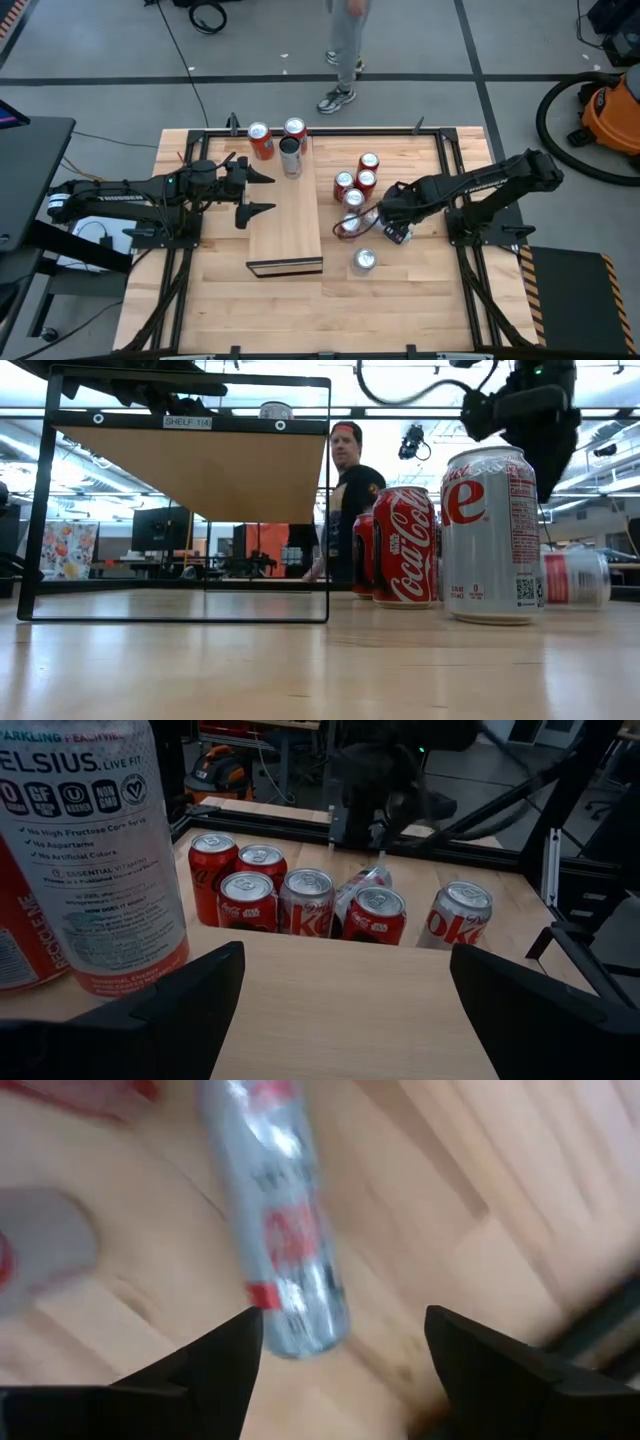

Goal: Place canned beverage on shelf
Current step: Put the white-pink soda can on the shelf and align it with the other white-pink soda can

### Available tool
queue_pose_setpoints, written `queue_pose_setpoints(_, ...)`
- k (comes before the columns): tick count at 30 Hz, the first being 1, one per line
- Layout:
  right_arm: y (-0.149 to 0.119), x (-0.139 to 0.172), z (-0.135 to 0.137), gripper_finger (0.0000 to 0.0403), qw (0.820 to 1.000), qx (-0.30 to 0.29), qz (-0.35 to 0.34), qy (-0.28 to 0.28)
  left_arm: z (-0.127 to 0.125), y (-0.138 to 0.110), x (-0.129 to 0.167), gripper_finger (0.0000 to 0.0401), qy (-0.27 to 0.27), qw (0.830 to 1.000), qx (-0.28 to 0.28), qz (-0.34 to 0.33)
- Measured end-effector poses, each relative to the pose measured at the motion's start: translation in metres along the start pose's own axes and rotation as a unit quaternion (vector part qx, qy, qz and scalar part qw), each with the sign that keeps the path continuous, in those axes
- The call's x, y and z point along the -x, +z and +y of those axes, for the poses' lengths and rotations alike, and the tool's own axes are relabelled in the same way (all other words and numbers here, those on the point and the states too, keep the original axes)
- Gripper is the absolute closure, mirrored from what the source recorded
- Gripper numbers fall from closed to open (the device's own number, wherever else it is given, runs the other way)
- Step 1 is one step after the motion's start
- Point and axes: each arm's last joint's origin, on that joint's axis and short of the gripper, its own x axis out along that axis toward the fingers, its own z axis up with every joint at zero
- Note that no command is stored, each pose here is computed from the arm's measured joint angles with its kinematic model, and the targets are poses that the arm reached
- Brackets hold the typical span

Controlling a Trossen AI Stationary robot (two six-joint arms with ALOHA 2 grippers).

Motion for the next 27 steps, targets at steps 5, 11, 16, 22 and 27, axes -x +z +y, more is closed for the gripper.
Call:
queue_pose_setpoints(5,0.001,-0.023,0.005,0.0073,0.999,0.018,-0.030,0.025,0.000,0.000,0.000,0.0035,0.000,1.000,0.001,0.000)
queue_pose_setpoints(11,-0.010,-0.056,0.001,0.0035,1.000,0.025,-0.015,0.006,0.000,0.000,0.000,0.0035,0.000,1.000,0.001,0.001)
queue_pose_setpoints(16,-0.017,-0.082,-0.001,0.0028,0.999,0.030,-0.011,0.001,0.000,0.000,0.000,0.0035,0.000,1.000,0.001,0.000)
queue_pose_setpoints(22,-0.021,-0.098,0.002,0.0055,1.000,0.025,-0.003,-0.005,0.000,0.000,0.000,0.0035,0.000,1.000,0.005,0.000)
queue_pose_setpoints(27,-0.025,-0.106,0.011,0.0108,0.999,0.043,0.003,-0.014,0.000,0.000,0.000,0.0035,0.000,1.000,0.014,0.000)
